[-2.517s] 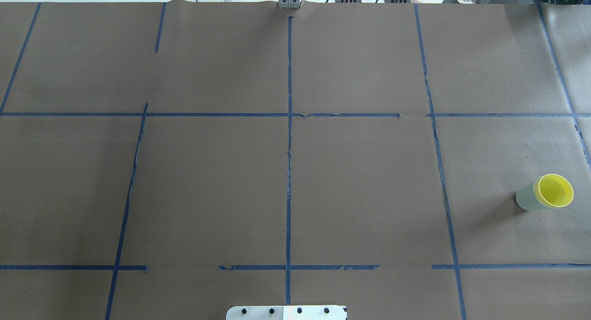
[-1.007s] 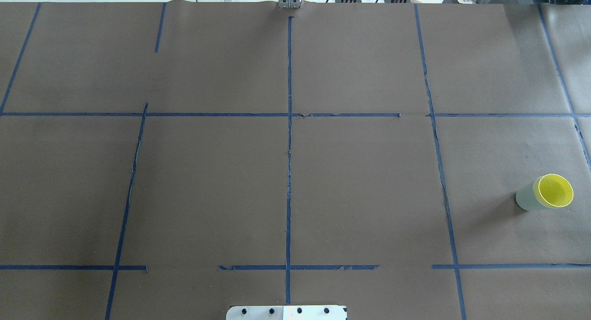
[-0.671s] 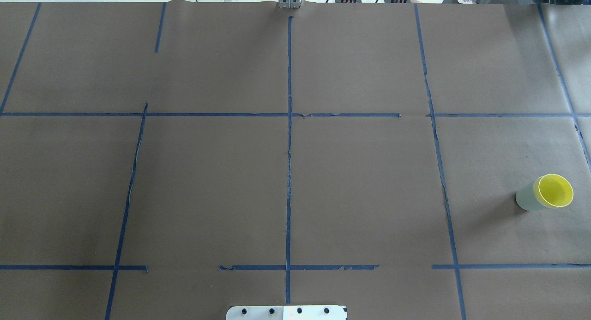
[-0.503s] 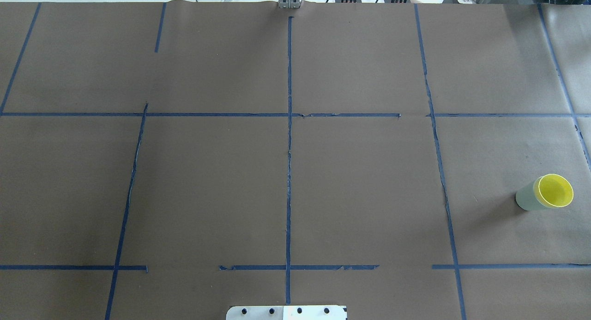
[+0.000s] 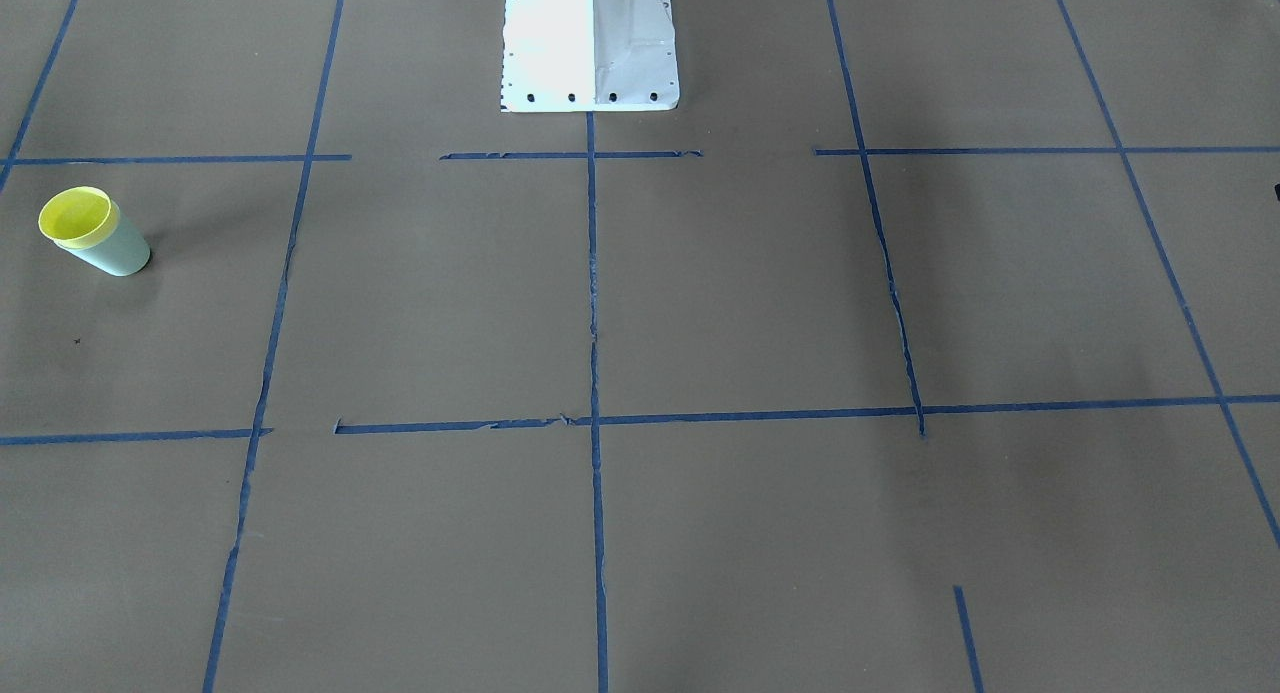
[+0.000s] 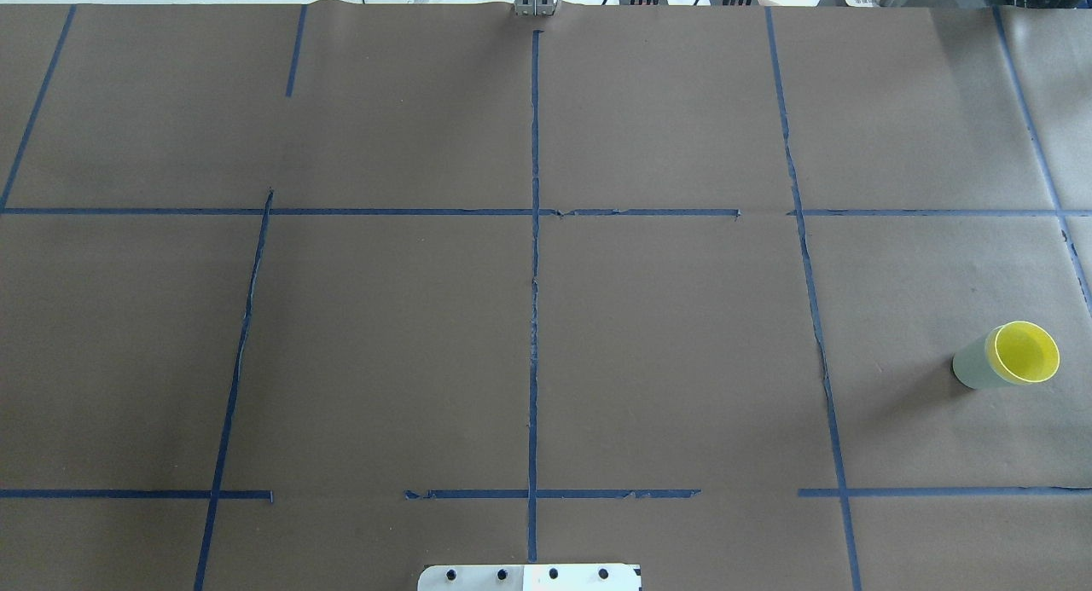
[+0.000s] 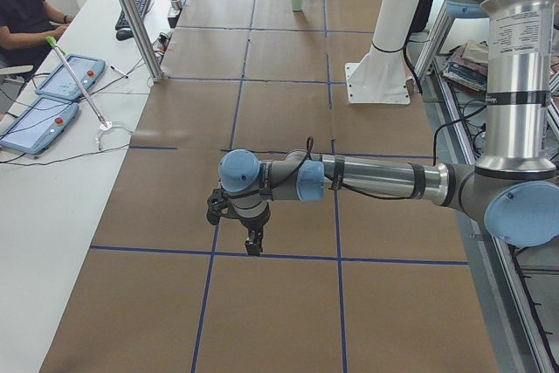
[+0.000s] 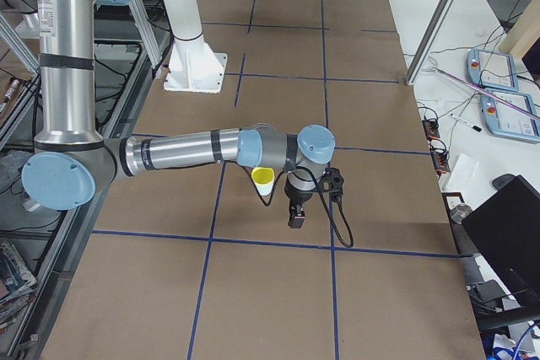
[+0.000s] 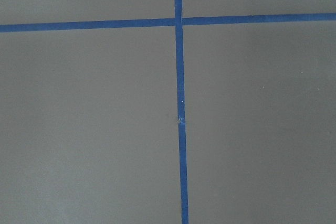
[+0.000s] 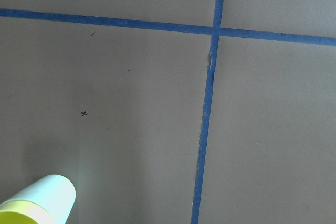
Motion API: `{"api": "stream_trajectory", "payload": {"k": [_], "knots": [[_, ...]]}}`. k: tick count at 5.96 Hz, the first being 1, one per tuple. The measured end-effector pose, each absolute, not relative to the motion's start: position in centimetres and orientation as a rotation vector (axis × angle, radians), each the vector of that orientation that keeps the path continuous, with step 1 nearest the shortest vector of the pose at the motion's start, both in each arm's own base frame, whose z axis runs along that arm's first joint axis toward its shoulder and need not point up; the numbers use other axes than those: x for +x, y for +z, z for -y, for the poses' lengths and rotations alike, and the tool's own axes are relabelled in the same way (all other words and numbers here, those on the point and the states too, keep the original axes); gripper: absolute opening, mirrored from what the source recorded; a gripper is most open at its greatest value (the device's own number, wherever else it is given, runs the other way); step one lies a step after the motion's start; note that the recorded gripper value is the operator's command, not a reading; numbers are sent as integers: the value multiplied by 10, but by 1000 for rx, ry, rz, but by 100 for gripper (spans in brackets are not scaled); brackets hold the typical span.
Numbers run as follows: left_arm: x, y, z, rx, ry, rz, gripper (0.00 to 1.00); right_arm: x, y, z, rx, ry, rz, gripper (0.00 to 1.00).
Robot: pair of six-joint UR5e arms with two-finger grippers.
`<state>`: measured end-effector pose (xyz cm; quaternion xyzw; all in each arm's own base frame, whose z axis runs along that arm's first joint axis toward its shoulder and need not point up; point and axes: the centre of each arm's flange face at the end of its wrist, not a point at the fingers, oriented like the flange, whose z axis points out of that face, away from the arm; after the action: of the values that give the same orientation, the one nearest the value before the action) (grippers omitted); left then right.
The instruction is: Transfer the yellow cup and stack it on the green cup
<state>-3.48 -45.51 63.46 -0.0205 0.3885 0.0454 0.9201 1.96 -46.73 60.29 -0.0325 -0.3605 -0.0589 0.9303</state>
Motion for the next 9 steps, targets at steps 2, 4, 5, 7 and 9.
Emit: {"api": "stream_trajectory", "payload": {"k": [2,4,5,7,9], "knots": [[-35,639,450,-55,89,-805,100,20,602,465,-63,-122,739,100],[-35,645,444,-64,86,-813,100,20,606,456,-72,-119,741,100],[-34,647,443,-70,82,-827,100,21,609,446,-72,-121,741,100],[-32,650,441,-78,77,-851,100,23,610,430,-58,-122,742,100],[-32,651,441,-80,76,-854,100,24,611,421,-54,-117,743,100]]}}
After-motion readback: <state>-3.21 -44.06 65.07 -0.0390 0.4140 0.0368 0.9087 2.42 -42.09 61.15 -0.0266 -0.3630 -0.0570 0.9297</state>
